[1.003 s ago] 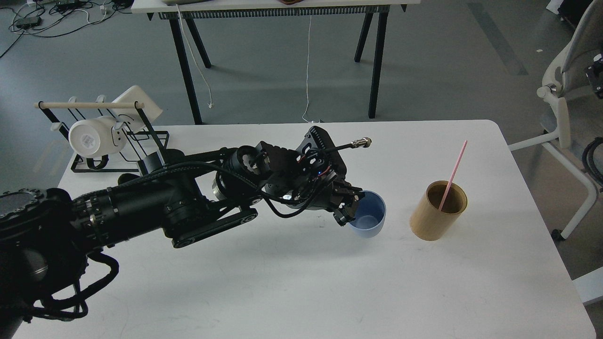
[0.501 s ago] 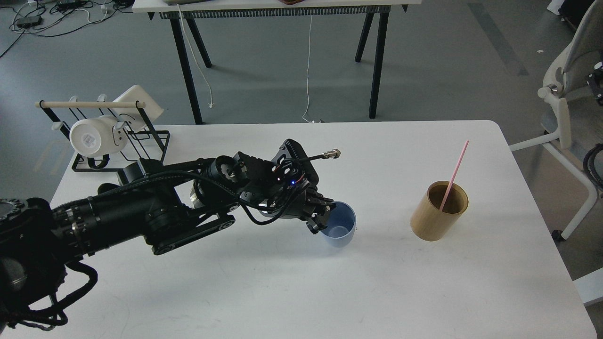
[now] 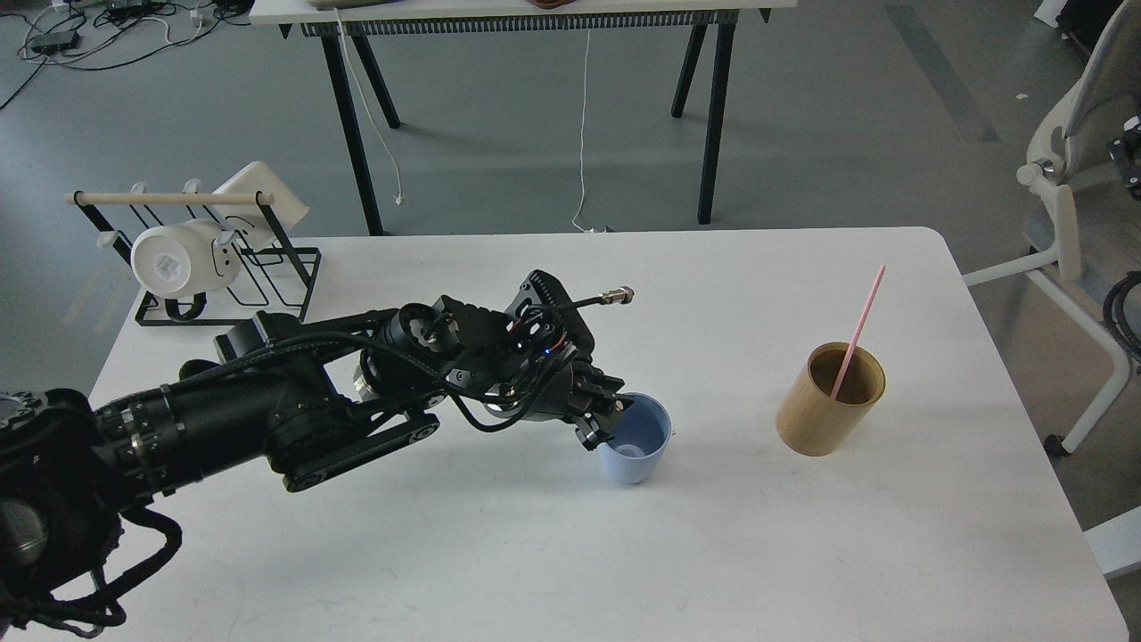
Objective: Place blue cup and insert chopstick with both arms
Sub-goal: 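Release the blue cup and retract the left arm to rest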
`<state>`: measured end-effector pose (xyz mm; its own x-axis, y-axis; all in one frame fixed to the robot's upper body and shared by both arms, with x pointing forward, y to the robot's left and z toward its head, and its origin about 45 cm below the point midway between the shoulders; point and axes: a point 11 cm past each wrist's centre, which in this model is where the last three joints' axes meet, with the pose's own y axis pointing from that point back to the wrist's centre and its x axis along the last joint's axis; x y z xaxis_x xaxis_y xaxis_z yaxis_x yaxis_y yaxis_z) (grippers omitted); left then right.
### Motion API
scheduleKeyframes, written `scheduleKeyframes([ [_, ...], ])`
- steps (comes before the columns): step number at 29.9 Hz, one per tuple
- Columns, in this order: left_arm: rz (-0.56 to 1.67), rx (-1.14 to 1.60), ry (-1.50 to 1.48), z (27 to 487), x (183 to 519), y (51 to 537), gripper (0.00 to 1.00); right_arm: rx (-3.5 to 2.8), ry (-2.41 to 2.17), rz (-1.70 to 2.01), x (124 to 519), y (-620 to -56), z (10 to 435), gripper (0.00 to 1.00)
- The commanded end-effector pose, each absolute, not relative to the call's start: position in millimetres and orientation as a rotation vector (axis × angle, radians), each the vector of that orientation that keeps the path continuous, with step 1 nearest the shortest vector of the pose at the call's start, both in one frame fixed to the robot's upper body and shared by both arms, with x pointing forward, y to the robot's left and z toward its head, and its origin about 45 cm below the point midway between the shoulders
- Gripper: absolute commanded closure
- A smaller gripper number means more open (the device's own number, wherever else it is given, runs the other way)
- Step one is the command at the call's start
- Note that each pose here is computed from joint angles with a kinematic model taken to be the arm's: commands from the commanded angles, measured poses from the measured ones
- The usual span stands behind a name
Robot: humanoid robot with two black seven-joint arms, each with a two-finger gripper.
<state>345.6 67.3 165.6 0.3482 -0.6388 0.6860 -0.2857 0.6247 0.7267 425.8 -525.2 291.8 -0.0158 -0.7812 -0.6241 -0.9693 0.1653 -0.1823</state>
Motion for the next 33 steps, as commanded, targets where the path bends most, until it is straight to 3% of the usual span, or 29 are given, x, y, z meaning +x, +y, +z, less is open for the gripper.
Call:
scheduleKeyframes([
  [1,-0.226,0.897,-1.249,182,354,67,0.51,-1.658,1.840,0.394,425,-527,293,0.02],
  [4,-0.124,0.853,-1.254,211,372,70,0.45,-1.668,1.848,0.380,424,-530,298,0.02],
  [5,-0.074,0.828,-1.258,226,380,70,0.39,-1.674,1.846,0.378,424,-529,298,0.02],
  [8,0.137,0.730,-1.205,273,407,81,0.01,-1.706,1.842,0.359,423,-529,306,0.02],
  [15,0.428,0.503,-0.988,338,436,142,0.01,-1.804,1.820,0.338,416,-521,312,0.02],
  [20,0.553,0.176,-0.798,380,439,188,0.01,-1.907,1.782,0.343,403,-507,311,0.02],
  [26,0.808,-0.148,-0.415,385,467,246,0.00,-2.163,1.777,0.172,401,-487,342,0.02],
  [33,1.189,-0.598,0.058,356,494,349,0.00,-2.520,1.696,-0.117,397,-437,370,0.02],
])
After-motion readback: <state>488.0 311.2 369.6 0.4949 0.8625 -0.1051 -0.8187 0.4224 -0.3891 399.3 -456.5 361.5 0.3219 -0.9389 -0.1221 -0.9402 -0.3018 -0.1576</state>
